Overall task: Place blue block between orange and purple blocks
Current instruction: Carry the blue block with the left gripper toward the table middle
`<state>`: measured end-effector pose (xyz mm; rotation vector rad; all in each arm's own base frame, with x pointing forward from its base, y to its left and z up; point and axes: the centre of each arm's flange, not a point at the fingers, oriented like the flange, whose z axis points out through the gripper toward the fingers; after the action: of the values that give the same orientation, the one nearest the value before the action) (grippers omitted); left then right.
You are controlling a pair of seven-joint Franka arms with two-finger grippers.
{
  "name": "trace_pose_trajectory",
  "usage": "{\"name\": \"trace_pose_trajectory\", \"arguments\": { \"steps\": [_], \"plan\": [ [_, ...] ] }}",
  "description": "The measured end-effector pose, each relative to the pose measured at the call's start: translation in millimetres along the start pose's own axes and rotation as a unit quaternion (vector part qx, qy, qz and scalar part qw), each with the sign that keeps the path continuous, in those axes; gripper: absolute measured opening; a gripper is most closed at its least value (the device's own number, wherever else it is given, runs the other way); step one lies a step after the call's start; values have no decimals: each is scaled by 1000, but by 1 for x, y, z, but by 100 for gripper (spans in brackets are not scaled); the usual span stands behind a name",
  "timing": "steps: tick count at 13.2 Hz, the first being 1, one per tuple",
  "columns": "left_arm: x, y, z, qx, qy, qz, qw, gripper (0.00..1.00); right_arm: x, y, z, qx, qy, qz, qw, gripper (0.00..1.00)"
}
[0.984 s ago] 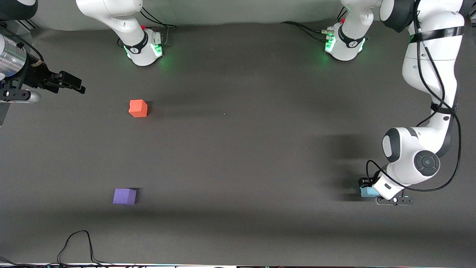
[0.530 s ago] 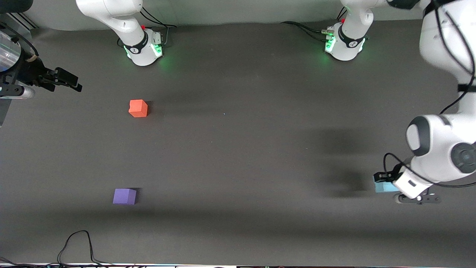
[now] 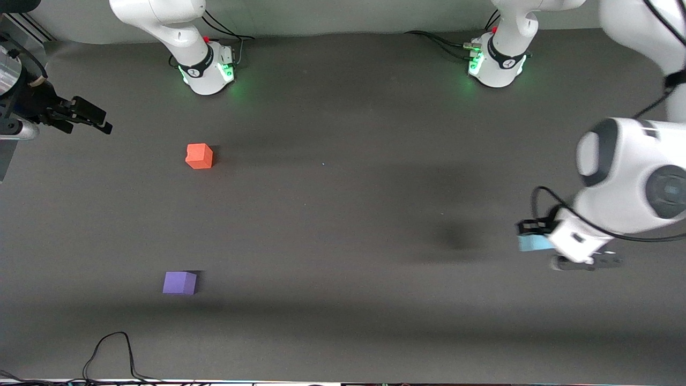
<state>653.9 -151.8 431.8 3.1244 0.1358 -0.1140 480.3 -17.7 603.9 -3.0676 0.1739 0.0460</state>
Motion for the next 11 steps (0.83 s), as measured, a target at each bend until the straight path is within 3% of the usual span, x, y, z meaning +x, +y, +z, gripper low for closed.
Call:
{"name": "trace_pose_trajectory", "arguments": {
  "steps": [5, 11],
  "plan": [
    [-99, 211, 22, 3, 8, -40, 999, 58, 5, 7, 1, 2, 13, 7, 1000, 100],
    [-192, 360, 86, -17, 26, -40, 999, 58, 6, 7, -1, 3, 20, 7, 1000, 100]
  ]
}}
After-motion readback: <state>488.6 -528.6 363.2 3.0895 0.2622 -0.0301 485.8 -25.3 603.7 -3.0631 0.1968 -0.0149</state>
